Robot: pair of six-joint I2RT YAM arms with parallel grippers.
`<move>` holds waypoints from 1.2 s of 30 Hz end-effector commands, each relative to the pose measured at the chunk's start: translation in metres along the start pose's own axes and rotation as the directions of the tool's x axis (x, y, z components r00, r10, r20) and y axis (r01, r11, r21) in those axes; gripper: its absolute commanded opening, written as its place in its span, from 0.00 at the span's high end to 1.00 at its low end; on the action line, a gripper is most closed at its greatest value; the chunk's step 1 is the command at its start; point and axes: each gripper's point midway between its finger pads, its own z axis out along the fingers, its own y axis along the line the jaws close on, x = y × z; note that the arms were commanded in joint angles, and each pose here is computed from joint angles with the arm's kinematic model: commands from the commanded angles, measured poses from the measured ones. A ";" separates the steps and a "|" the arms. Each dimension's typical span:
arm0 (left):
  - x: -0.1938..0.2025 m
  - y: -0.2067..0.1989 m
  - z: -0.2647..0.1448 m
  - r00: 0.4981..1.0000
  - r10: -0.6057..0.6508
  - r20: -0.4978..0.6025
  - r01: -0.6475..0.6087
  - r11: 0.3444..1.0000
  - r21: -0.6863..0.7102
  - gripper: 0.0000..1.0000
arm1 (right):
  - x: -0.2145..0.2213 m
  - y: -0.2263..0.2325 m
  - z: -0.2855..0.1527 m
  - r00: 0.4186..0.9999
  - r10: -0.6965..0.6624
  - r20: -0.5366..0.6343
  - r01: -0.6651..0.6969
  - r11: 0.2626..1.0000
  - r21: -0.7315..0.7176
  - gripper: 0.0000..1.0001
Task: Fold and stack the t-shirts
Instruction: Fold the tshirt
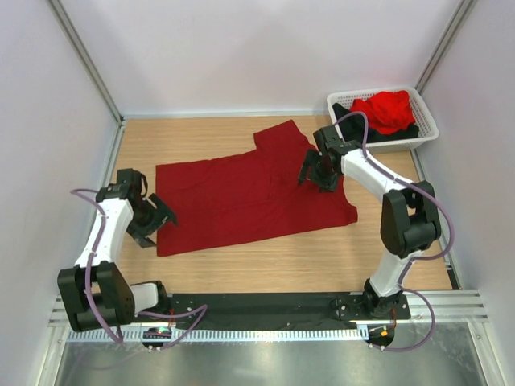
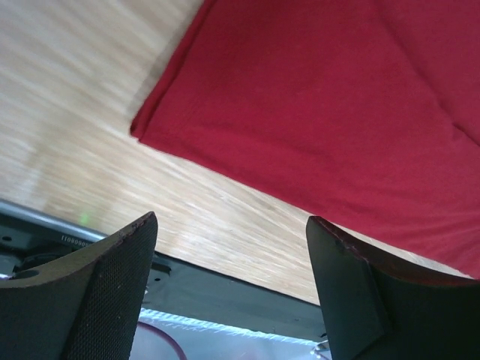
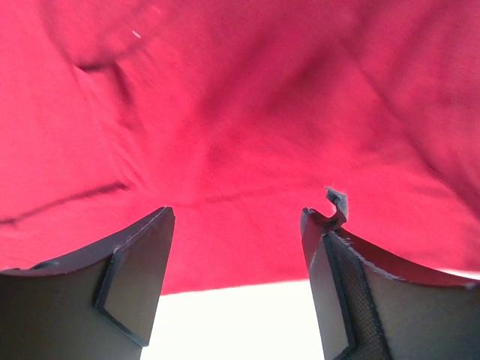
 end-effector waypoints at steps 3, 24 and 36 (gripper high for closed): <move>-0.021 -0.036 -0.015 0.976 0.183 0.115 -0.187 0.982 0.026 0.19 | 0.010 -0.036 -0.038 0.996 -0.094 0.007 0.092 0.982 0.166 0.20; 0.015 -0.074 0.038 0.808 0.587 -0.045 -0.579 0.780 -0.237 0.26 | 0.050 -0.039 -0.017 0.979 -0.190 -0.068 0.200 0.957 0.209 0.17; 0.031 -0.074 0.082 0.798 0.576 -0.178 -0.603 0.762 -0.236 0.21 | 0.038 -0.020 0.036 0.962 -0.265 -0.058 0.271 0.925 0.264 0.17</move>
